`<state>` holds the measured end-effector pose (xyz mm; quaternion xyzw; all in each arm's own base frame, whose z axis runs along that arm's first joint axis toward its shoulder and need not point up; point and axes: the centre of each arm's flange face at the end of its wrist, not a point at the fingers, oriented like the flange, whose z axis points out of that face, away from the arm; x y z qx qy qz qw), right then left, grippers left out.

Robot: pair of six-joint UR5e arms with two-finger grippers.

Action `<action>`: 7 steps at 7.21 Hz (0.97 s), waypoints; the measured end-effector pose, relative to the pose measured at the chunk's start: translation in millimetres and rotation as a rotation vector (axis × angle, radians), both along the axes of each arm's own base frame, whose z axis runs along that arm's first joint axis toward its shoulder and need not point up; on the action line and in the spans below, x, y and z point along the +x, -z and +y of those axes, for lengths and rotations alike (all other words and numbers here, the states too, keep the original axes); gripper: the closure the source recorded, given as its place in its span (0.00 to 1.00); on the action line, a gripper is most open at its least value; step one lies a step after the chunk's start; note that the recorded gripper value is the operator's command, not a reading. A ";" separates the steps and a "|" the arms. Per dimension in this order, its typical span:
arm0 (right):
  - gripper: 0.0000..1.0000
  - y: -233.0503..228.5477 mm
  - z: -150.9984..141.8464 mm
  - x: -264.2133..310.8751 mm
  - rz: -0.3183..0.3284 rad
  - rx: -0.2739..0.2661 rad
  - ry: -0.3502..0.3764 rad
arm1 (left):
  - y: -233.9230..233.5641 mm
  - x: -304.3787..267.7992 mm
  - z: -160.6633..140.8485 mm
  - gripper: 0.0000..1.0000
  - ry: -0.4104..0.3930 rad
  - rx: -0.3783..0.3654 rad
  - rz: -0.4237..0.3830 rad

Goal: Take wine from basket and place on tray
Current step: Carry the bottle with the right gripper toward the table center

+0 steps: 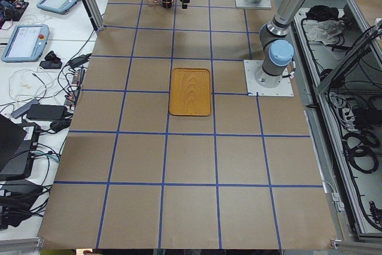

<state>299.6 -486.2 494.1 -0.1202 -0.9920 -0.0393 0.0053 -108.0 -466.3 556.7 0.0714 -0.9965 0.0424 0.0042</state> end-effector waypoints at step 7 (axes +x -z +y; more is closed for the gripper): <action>0.99 95.2 -9.1 88.5 -0.066 0.023 0.068 | -0.3 0.2 0.2 0.00 0.000 -0.001 0.000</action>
